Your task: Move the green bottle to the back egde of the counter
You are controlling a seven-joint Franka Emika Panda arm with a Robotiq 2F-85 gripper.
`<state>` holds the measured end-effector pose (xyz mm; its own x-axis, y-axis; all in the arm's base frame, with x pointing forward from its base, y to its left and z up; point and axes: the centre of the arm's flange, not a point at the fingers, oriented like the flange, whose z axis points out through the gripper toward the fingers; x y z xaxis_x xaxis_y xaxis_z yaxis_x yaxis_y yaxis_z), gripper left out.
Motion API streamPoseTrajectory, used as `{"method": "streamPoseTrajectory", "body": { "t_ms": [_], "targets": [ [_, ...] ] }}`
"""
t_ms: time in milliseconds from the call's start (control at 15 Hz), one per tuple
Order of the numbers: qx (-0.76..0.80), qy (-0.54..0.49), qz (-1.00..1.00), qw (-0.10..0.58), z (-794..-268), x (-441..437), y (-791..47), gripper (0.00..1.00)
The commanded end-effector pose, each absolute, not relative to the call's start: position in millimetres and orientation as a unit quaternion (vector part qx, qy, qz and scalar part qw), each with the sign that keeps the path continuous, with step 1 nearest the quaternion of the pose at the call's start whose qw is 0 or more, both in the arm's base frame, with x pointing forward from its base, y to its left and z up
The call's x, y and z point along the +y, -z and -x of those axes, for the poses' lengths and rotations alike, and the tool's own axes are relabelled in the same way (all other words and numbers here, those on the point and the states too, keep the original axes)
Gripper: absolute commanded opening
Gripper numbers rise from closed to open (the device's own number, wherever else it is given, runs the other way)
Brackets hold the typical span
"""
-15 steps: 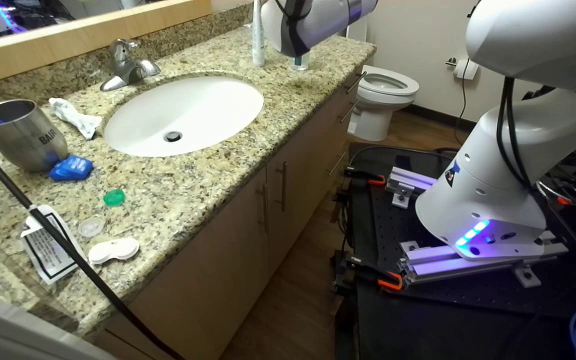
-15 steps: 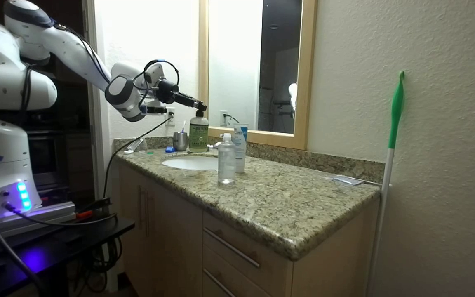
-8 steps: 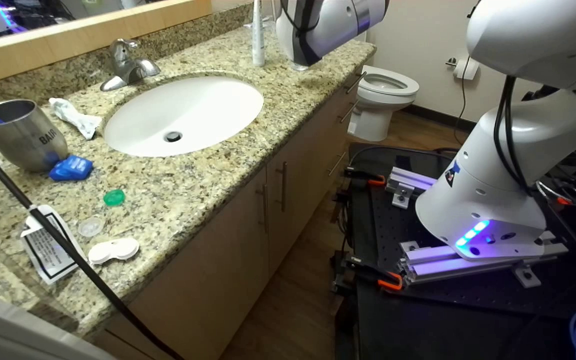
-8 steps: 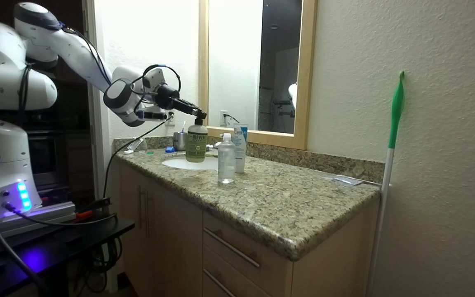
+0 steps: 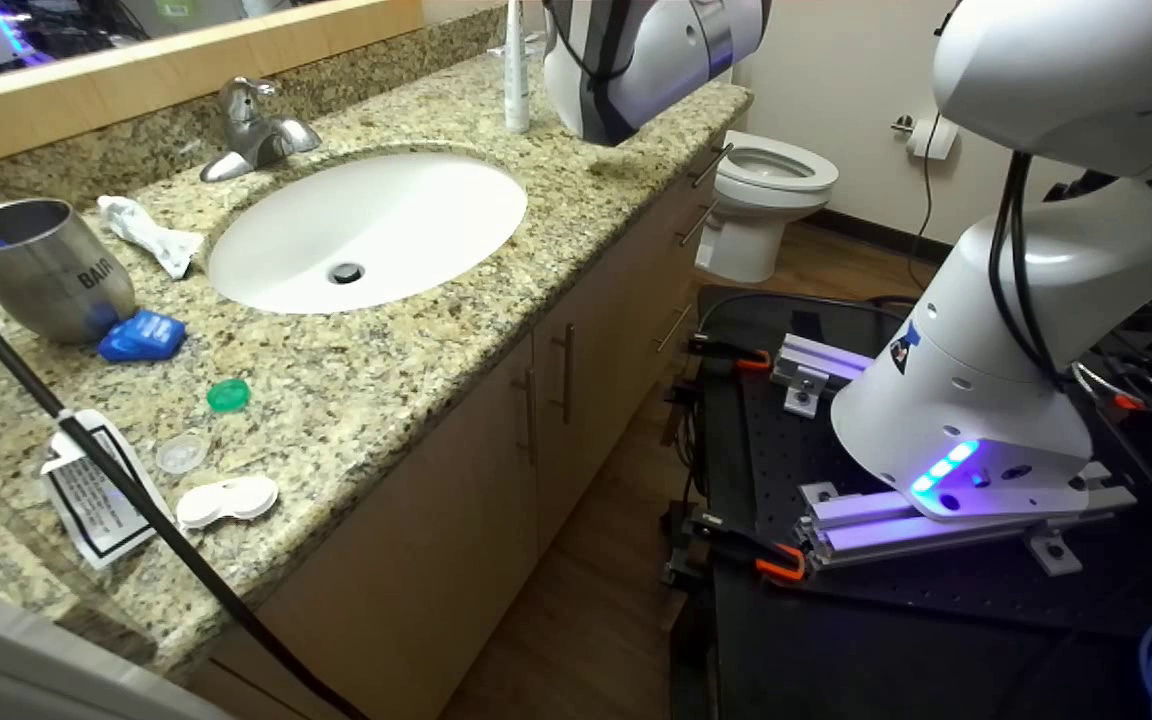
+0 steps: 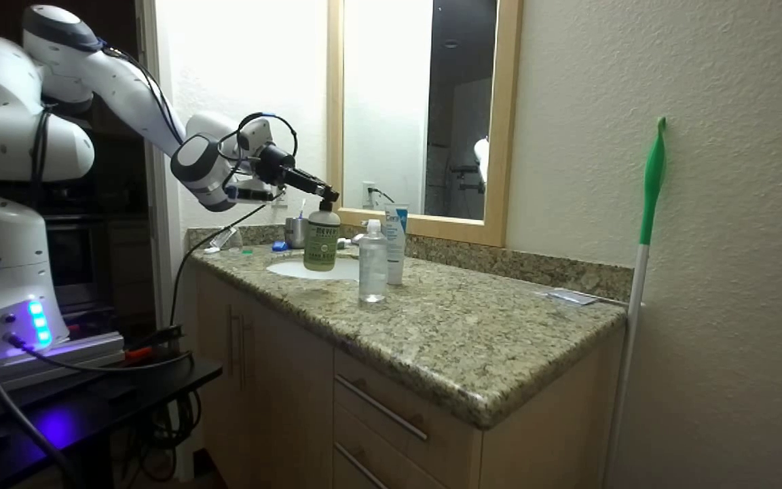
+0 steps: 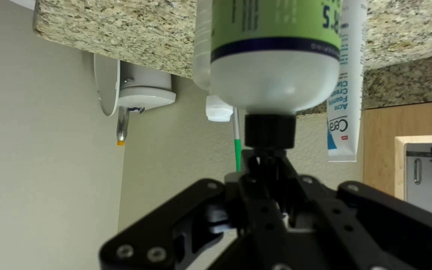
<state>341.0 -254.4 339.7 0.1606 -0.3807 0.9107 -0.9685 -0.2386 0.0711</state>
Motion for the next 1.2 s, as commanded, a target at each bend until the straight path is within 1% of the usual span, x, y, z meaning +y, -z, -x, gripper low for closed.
{"method": "streamPoseTrajectory", "body": {
  "t_ms": [0,67,133,200,333,400,467,667,1133],
  "targets": [
    [-0.492,-0.386,-0.686,0.372,-333.8,-243.2,-322.7,0.04],
    [-0.497,-0.377,-0.689,0.368,-334.7,-241.5,-324.9,0.04],
    [-0.503,-0.394,-0.683,0.354,-344.1,-249.9,-333.0,0.04],
    [-0.504,-0.393,-0.684,0.352,-345.6,-248.8,-332.5,0.14],
    [-0.504,-0.396,-0.683,0.35,-348.1,-248.3,-334.2,0.14],
    [-0.504,-0.396,-0.683,0.35,-348.1,-248.4,-334.4,0.04],
    [-0.496,-0.399,-0.681,0.362,-350.3,-244.1,-324.4,0.04],
    [-0.489,-0.394,-0.686,0.368,-348.7,-236.6,-305.5,0.04],
    [-0.486,-0.402,-0.68,0.373,-351.5,-227.5,-293.6,0.04]
  ]
}}
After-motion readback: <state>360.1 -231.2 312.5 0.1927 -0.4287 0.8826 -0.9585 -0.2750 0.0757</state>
